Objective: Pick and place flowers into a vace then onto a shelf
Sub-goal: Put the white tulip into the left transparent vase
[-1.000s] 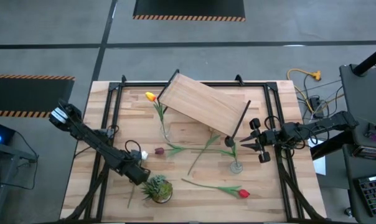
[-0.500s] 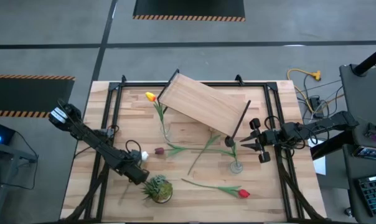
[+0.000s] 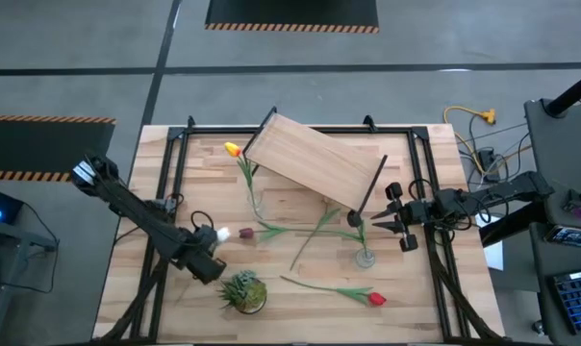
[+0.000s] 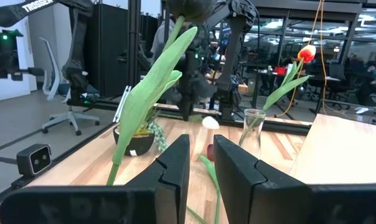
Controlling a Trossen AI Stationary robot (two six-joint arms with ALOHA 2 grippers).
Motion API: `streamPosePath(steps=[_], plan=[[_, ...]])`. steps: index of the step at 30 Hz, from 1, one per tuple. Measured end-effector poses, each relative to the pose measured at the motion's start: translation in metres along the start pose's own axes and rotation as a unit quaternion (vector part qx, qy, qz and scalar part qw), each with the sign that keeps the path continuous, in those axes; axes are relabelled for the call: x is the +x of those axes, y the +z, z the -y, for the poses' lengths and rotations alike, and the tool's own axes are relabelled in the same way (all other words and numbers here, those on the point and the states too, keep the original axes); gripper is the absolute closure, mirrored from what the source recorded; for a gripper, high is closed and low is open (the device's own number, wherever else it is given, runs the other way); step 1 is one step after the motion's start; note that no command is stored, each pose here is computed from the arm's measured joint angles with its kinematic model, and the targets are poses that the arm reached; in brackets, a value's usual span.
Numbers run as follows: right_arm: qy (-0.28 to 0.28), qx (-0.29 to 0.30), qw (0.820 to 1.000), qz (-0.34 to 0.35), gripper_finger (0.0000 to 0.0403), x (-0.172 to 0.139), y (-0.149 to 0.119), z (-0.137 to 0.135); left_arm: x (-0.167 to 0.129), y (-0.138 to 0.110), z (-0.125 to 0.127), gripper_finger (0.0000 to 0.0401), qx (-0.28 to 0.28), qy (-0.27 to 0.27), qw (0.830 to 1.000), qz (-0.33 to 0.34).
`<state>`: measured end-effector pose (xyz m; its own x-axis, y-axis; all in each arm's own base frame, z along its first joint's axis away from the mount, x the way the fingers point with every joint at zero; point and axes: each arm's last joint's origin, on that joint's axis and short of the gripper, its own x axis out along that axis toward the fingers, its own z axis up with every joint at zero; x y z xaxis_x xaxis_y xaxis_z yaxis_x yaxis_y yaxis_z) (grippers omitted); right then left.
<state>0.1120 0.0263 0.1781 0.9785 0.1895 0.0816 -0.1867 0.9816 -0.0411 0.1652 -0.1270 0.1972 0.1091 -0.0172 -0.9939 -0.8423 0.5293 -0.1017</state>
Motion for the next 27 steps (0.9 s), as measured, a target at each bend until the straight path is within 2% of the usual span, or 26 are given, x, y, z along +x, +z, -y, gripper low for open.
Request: streamPosePath(steps=[8,12,14,18,24,27], plan=[[0.000,0.000,1.000,0.000,0.0339,0.000,0.000,0.000,-0.022,0.008,-0.010,0.0397,0.079,-0.056,0.991,0.092],[0.000,0.000,1.000,0.000,0.0339,0.000,0.000,0.000,-0.036,0.012,-0.015,0.0398,0.122,-0.091,0.976,0.159],[0.000,0.000,1.000,0.000,0.0339,0.000,0.000,0.000,-0.044,0.015,-0.015,0.0398,0.145,-0.120,0.961,0.201],[0.000,0.000,1.000,0.000,0.0339,0.000,0.000,0.000,-0.065,0.019,-0.009,0.0398,0.207,-0.186,0.912,0.302],[0.000,0.000,1.000,0.000,0.0339,0.000,0.000,0.000,-0.094,0.023,0.006,0.0398,0.312,-0.216,0.801,0.462],[0.000,0.000,1.000,0.001,0.0339,0.000,0.000,0.000,-0.102,0.024,0.014,0.0398,0.357,-0.219,0.749,0.513]])
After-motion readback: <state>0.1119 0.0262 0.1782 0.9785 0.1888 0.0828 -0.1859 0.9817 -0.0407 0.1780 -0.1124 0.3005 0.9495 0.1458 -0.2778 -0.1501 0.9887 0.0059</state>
